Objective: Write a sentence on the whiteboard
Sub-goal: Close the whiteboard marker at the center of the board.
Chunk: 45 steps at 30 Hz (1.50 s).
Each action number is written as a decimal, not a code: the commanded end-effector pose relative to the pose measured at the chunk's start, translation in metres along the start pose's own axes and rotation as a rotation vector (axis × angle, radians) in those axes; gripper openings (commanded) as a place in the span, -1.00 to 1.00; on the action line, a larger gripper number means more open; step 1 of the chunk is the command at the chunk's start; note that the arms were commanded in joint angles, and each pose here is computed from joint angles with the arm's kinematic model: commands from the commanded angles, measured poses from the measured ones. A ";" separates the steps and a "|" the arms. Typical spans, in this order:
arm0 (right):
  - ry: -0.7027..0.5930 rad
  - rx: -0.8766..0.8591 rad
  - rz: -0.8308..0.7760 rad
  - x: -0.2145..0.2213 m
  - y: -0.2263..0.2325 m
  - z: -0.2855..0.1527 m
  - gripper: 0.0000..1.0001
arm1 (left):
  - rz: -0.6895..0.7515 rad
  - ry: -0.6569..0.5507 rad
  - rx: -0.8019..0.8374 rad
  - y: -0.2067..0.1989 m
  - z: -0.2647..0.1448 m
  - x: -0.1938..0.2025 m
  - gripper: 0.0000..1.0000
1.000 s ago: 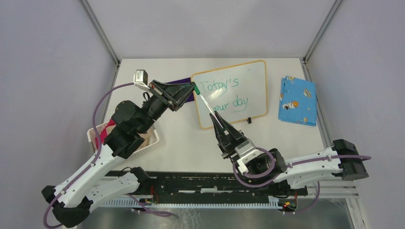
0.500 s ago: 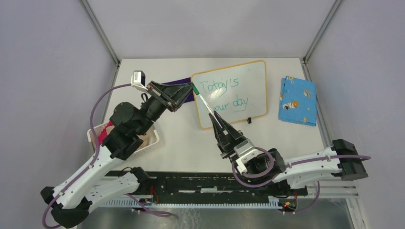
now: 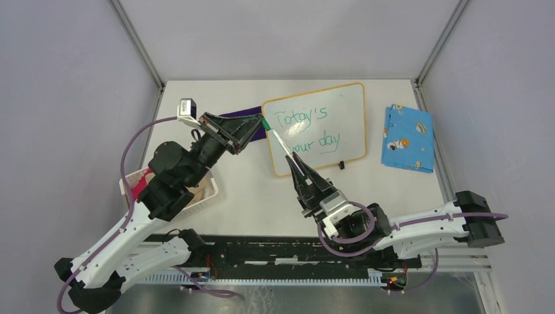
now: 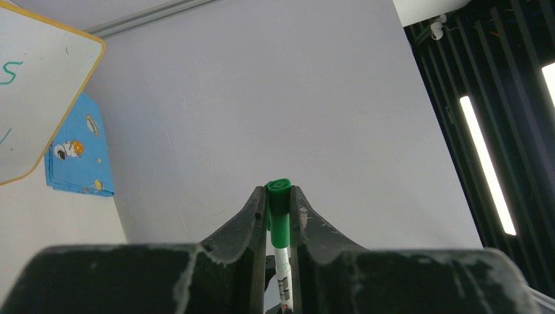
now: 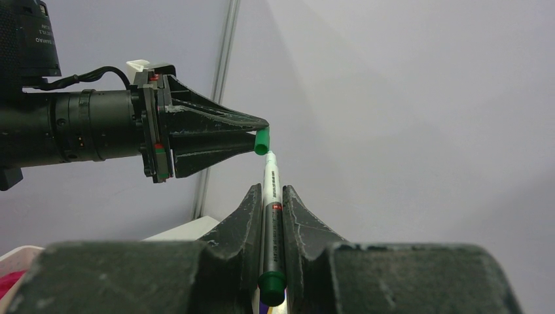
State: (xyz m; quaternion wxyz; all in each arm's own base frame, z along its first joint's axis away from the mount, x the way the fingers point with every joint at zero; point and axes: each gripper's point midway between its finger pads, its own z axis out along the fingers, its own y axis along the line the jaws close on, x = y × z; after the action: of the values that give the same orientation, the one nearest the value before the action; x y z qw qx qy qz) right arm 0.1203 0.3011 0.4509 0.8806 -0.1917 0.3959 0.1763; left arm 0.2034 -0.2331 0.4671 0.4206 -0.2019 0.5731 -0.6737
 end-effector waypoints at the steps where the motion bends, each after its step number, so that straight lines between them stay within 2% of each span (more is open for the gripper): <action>1: -0.037 0.045 0.078 -0.019 -0.015 0.006 -1.00 | 0.047 -0.017 0.056 -0.019 -0.002 -0.005 -0.96; 21: -0.037 0.035 0.086 -0.020 -0.013 0.006 -1.00 | 0.044 -0.071 0.027 -0.012 -0.003 -0.015 -0.96; 28: -0.041 0.032 0.084 -0.021 -0.011 0.008 -1.00 | 0.044 -0.027 0.036 -0.013 0.001 -0.006 -0.96; 45: -0.031 0.034 0.075 -0.018 -0.008 0.008 -1.00 | 0.039 -0.004 0.061 -0.018 -0.001 -0.002 -0.96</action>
State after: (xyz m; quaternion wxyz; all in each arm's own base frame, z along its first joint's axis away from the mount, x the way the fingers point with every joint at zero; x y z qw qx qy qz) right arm 0.1198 0.3019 0.4511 0.8783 -0.1892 0.3981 0.1851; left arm 0.2088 -0.2348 0.4622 0.4220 -0.2091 0.5781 -0.6663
